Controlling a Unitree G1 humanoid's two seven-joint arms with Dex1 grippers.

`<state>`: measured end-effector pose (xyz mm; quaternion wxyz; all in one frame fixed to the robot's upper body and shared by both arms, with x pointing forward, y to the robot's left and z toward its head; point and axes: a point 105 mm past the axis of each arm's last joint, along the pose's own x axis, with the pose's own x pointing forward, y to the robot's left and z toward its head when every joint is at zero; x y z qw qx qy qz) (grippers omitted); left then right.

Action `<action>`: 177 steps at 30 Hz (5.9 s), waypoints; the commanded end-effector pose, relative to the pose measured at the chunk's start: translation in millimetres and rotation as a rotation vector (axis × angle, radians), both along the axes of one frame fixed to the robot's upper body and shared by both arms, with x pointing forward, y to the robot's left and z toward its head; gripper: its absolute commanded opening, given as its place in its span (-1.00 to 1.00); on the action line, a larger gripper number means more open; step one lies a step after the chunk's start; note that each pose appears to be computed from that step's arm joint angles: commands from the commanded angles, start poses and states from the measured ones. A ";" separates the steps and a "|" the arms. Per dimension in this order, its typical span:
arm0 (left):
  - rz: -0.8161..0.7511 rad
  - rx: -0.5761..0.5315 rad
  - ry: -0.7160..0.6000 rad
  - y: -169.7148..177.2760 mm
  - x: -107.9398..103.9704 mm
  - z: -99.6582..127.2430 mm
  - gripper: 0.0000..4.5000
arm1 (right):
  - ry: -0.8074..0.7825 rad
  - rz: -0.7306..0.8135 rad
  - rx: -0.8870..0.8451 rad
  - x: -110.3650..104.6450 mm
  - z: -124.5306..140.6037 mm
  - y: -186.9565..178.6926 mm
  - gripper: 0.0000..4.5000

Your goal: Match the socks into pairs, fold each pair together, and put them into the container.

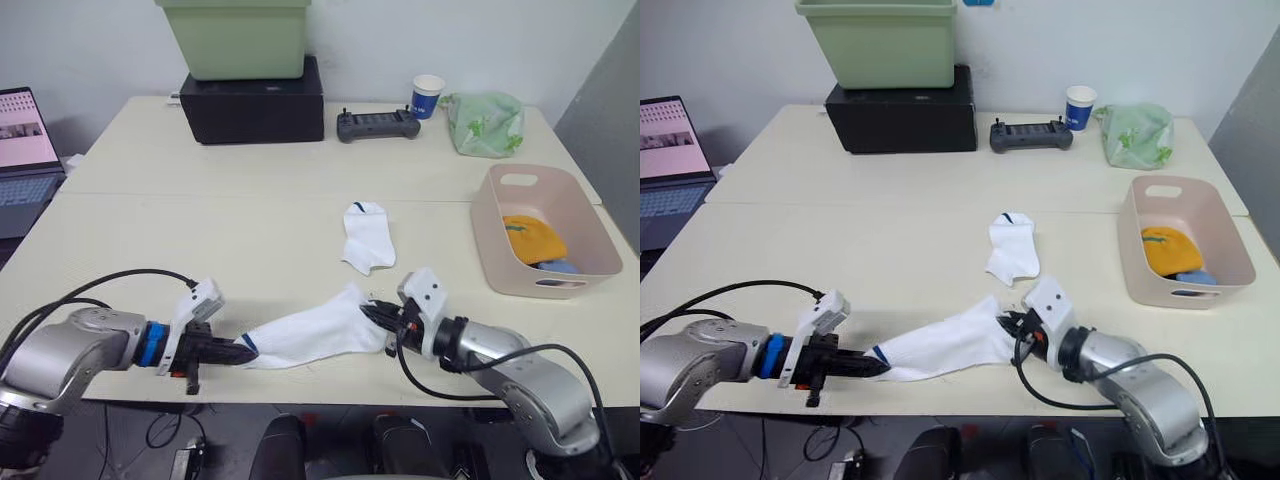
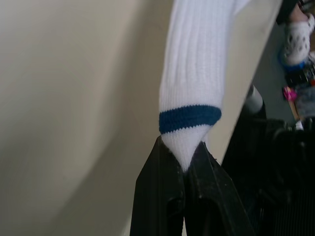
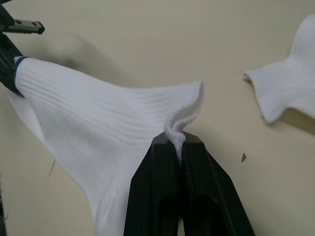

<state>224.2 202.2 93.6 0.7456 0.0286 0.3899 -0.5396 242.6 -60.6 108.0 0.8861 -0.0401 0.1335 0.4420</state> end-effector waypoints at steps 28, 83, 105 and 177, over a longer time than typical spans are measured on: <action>-0.193 0.122 -0.118 6.3 44.4 -33.9 -0.72 | 0.031 -0.295 -0.023 -17.5 -34.1 -30.6 -0.20; 0.152 -0.265 0.011 -17.8 33.6 32.3 -1.00 | -0.048 -0.020 -0.042 -4.5 12.2 -17.5 -0.98; 0.003 -0.020 0.215 -0.7 2.8 -39.0 -1.00 | 0.201 -0.046 -0.205 -26.8 -31.3 -29.6 -0.98; 0.159 -0.319 -0.746 2.8 49.5 105.6 1.00 | -0.848 0.253 -0.561 105.1 75.3 59.0 -0.99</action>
